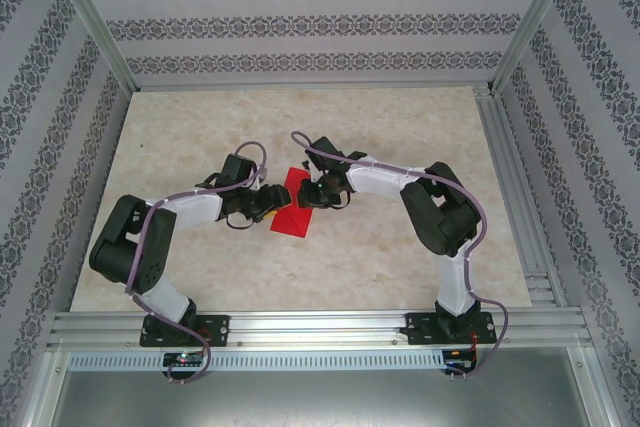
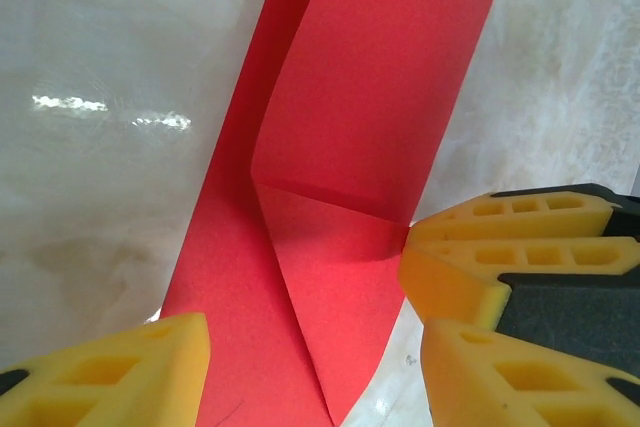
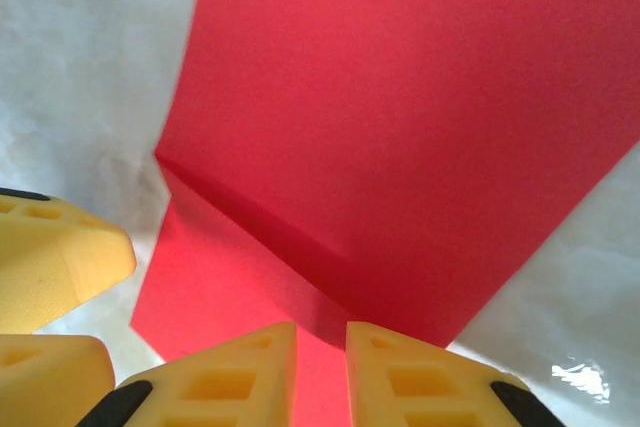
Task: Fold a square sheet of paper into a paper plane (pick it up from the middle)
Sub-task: Turn over the paper at the center of the table.
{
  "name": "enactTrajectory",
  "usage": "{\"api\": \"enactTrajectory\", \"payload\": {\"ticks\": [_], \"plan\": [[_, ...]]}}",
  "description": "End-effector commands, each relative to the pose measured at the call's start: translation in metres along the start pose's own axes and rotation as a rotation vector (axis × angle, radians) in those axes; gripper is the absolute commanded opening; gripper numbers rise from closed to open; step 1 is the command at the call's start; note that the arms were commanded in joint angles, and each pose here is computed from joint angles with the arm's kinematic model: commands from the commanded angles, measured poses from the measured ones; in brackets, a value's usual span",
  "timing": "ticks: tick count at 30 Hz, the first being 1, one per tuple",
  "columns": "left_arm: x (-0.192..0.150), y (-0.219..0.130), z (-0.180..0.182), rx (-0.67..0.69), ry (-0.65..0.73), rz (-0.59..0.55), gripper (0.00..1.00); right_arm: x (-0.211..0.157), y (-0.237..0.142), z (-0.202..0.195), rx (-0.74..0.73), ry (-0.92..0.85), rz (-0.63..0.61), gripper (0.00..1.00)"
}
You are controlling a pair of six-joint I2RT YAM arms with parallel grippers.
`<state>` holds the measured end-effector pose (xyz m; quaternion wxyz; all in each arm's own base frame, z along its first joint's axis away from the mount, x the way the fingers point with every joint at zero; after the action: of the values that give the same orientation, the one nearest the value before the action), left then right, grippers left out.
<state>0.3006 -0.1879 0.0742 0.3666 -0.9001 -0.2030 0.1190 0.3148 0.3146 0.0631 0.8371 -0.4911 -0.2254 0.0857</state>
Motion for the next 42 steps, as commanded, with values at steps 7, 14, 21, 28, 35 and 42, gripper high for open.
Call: {"api": "enactTrajectory", "payload": {"ticks": [7,14,21,28,35,42], "plan": [[-0.002,0.016,-0.017,-0.076,0.032,0.058,0.52,-0.002,0.010,-0.015,-0.026,0.015,0.005,0.20],[0.000,0.023,-0.016,-0.068,0.027,0.068,0.48,-0.006,0.013,-0.023,-0.026,0.037,0.010,0.19],[0.002,0.026,-0.020,-0.078,0.033,0.076,0.46,-0.005,0.011,-0.021,0.002,0.047,-0.006,0.19],[0.005,0.029,-0.024,-0.088,0.050,0.076,0.34,-0.006,0.011,-0.022,0.010,0.056,-0.008,0.19],[0.008,0.034,-0.022,-0.092,0.085,0.064,0.23,0.001,-0.005,-0.017,0.032,0.053,-0.054,0.20],[0.010,0.025,-0.023,-0.069,0.159,0.018,0.11,0.011,-0.056,-0.019,0.000,0.069,-0.193,0.31]]}}
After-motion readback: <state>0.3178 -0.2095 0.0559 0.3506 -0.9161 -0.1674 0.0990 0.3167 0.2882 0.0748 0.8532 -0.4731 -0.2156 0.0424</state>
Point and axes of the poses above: each hand's point on the last joint's axis, 136 mm out from that joint toward the fingers, its own y axis out along the fingers, its own z axis along the line the jaws close on, x = y × z, the point moved 4 cm from there along -y, back along the fingers, and after that the axes turned 13 degrees about -y, right-handed, at the moved point
